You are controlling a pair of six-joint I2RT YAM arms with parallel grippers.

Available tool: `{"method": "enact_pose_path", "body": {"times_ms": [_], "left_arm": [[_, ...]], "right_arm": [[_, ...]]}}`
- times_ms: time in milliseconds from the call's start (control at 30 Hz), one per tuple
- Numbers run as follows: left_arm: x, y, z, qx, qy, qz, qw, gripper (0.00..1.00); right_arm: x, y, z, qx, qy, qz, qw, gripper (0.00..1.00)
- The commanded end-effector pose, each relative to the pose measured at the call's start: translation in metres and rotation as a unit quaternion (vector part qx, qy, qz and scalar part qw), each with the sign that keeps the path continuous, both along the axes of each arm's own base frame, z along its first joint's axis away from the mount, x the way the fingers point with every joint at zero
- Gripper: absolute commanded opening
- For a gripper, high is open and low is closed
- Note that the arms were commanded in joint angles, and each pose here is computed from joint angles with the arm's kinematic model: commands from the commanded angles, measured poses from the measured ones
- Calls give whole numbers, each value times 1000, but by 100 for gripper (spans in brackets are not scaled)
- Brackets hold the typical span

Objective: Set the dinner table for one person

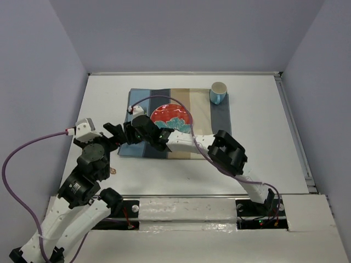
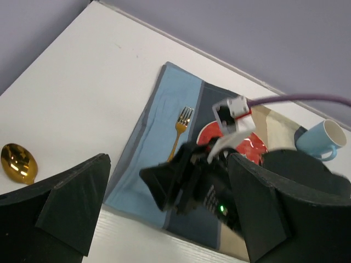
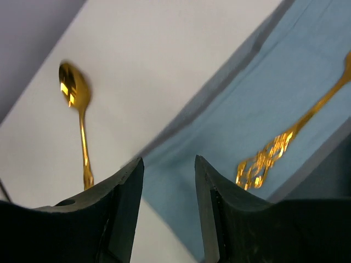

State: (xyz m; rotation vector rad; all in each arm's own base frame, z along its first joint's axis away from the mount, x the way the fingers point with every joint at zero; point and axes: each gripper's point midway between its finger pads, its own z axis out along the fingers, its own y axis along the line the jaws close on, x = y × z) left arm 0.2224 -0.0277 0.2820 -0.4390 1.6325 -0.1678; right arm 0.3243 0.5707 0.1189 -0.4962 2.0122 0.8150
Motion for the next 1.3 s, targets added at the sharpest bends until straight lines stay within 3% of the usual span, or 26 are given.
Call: {"method": "enact_pose_path", "body": {"times_ms": [0, 200, 400, 633, 867, 967, 1267], "left_arm": [[2, 10, -9, -55, 40, 71, 995, 99], [9, 11, -64, -58, 136, 102, 984, 99], [23, 46, -106, -84, 220, 141, 962, 99], [19, 96, -168, -125, 330, 221, 909, 99], [7, 123, -217, -136, 406, 289, 856, 86], [7, 126, -233, -138, 419, 298, 846, 84], [3, 142, -261, -137, 436, 336, 824, 61]], "right_arm": [[-46, -8, 57, 33, -39, 66, 997, 47], [-69, -67, 67, 19, -36, 40, 998, 47], [-90, -101, 62, 27, -7, 33, 999, 47], [-93, -143, 68, 19, -26, -5, 999, 47], [-94, -163, 85, 24, -50, -18, 998, 46], [-96, -168, 94, 24, -58, -16, 998, 46], [-98, -187, 112, 32, -81, -25, 996, 45]]}}
